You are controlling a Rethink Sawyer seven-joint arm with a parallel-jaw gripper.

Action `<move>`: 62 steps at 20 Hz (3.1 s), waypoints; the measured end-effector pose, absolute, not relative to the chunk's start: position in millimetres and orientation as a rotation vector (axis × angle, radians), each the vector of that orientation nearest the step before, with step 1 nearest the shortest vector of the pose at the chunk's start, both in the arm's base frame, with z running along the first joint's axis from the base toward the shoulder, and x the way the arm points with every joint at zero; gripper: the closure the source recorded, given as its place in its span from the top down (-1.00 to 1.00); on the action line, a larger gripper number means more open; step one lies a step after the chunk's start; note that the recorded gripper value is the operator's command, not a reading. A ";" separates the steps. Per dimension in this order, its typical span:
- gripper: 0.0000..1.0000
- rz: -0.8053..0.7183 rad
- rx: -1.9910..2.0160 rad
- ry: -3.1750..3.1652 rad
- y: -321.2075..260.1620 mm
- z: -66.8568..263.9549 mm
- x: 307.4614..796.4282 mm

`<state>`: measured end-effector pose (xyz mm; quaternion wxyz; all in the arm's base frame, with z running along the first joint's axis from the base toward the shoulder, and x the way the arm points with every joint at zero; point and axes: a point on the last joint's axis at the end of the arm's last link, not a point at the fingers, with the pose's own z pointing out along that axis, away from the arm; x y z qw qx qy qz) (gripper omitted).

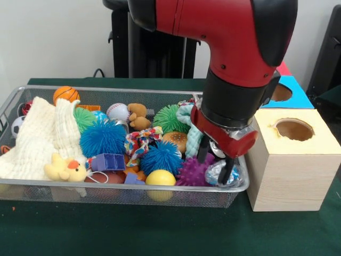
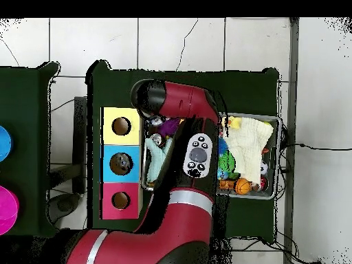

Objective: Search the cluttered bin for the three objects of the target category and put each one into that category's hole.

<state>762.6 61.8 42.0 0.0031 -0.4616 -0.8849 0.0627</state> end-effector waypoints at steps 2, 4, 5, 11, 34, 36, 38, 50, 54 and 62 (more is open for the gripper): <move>1.00 0.209 -1.436 -2.748 62.6 39.9 758.2; 1.00 0.219 -1.426 -2.723 63.3 38.7 754.4; 1.00 0.222 -1.422 -2.706 64.0 39.3 752.5; 1.00 0.162 -1.432 -2.676 73.8 37.6 754.7; 1.00 0.084 -1.406 -2.621 111.5 8.8 748.1; 1.00 0.097 -1.401 -2.633 112.7 9.2 748.8; 1.00 0.113 -1.396 -2.647 113.9 9.4 750.1; 1.00 0.184 -1.371 -2.708 119.0 13.1 754.0; 1.00 0.204 -1.376 -2.729 114.0 21.1 760.4; 1.00 0.256 -1.356 -2.732 109.5 56.2 781.2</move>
